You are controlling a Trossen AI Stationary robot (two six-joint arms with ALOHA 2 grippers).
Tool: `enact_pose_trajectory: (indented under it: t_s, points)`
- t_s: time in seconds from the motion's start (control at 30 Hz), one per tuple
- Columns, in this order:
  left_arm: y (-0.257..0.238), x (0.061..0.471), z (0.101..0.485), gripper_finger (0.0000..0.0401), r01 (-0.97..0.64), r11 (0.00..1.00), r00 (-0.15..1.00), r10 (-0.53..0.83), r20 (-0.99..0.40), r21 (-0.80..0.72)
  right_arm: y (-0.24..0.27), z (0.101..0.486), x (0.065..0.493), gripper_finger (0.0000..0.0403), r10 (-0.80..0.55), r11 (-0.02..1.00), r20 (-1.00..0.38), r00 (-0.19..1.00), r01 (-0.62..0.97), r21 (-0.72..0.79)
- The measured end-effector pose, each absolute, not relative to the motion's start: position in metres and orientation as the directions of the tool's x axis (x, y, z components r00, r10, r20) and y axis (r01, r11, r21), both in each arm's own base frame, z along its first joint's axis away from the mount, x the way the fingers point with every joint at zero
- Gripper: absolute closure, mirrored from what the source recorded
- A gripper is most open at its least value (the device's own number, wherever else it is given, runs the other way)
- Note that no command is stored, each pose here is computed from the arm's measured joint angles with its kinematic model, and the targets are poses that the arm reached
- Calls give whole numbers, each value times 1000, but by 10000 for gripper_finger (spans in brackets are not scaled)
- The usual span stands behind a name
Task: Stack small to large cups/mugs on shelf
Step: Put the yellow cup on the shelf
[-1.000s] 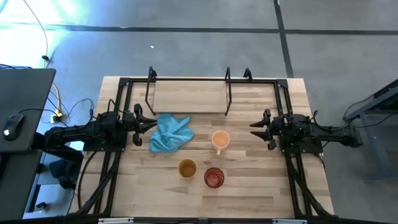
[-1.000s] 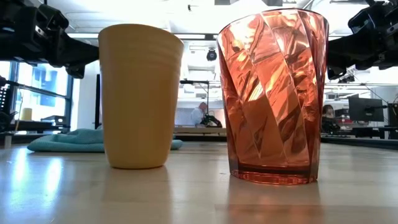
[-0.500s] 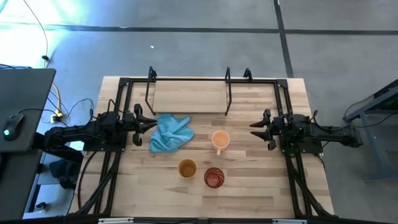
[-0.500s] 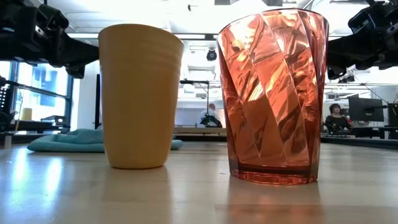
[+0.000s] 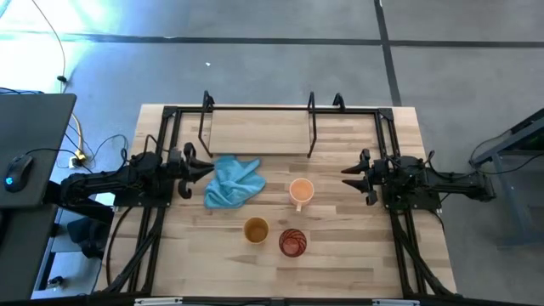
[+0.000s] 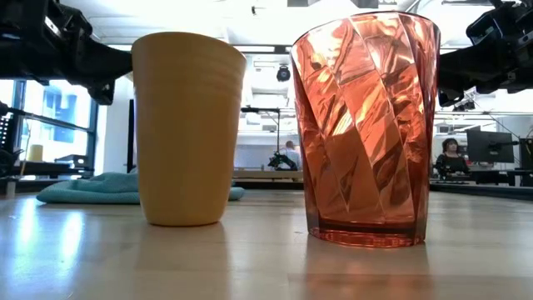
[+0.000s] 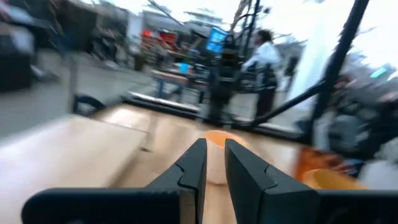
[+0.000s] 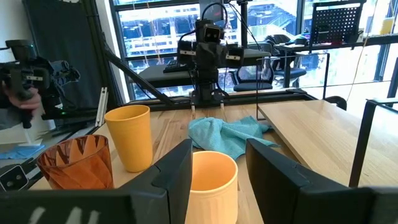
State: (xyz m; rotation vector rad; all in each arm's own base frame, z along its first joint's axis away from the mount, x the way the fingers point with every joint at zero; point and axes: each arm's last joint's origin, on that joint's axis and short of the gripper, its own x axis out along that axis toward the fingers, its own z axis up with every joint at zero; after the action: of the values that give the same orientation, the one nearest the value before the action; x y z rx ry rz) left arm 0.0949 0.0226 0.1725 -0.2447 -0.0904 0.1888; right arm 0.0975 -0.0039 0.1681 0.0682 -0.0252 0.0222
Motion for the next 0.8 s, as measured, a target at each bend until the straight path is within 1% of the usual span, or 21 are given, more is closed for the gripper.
enact_pose_trajectory:
  t_s: [0.1,0.3,0.37,0.43,0.47,0.5,0.57,0.7,0.8]
  points:
    - [21,95,172,355,-120,919,986,156,65,-375,-4,168,97,263,21,997,26,999,-23,68]
    - [21,95,172,355,-107,889,987,150,64,-445,-4,168,97,263,20,997,26,999,-22,68]
    - [22,95,172,355,-111,857,984,165,65,-503,-4,168,97,263,17,998,26,999,-19,58]
    - [23,95,173,355,-135,812,976,209,67,-568,-4,168,97,263,15,999,26,1000,-16,48]
    - [24,95,173,355,-145,790,971,230,68,-596,-4,168,97,263,15,996,28,1000,-18,88]
    - [24,95,173,355,-152,771,966,247,71,-619,-4,169,97,263,21,986,33,999,-26,165]
    - [25,94,173,355,-167,756,959,273,72,-633,-3,170,97,263,28,935,43,999,-42,352]
    - [25,94,173,355,-180,769,957,281,71,-613,-3,170,97,263,19,769,50,999,-46,638]
    - [25,94,173,355,-172,756,958,278,71,-631,-4,170,97,263,18,629,50,999,-50,776]
